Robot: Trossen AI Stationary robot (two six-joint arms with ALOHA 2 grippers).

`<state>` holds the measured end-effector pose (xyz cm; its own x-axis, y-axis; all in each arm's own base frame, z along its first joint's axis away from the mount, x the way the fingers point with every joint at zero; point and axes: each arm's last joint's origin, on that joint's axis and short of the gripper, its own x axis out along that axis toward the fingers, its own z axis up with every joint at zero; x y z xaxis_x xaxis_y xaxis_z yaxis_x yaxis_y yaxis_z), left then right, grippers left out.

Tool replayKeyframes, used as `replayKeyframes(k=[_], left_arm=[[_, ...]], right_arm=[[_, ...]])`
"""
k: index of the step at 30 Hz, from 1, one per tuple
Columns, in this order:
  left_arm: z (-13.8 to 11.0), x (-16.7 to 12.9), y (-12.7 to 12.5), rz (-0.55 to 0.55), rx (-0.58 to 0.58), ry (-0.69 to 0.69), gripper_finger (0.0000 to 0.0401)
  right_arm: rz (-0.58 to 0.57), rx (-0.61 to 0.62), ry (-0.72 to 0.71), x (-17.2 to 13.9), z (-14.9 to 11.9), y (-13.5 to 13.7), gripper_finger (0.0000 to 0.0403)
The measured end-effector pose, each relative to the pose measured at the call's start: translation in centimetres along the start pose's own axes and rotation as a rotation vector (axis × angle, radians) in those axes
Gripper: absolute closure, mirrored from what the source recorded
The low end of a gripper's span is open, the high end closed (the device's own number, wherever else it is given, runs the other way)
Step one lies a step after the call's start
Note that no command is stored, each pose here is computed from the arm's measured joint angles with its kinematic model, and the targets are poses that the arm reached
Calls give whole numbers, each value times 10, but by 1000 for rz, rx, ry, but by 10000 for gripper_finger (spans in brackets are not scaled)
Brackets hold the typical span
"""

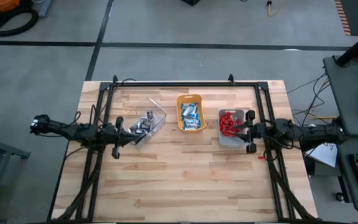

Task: Organize candy in baskets
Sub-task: Return to Home Position

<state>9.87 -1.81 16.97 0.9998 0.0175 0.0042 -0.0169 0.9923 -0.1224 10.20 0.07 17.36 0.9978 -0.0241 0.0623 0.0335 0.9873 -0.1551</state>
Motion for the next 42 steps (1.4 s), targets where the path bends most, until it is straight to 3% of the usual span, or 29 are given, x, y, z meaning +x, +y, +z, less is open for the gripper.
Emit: replayKeyframes(k=[12, 22, 42], left_arm=[[0, 0, 0, 0, 1, 3, 395], [0, 0, 0, 1, 2, 6, 395], [0, 1, 0, 1, 2, 7, 395]], right_arm=[[77, -11, 17, -5, -3, 4, 294], [69, 166, 25, -5, -1, 3, 294], [68, 160, 22, -5, 0, 3, 294]])
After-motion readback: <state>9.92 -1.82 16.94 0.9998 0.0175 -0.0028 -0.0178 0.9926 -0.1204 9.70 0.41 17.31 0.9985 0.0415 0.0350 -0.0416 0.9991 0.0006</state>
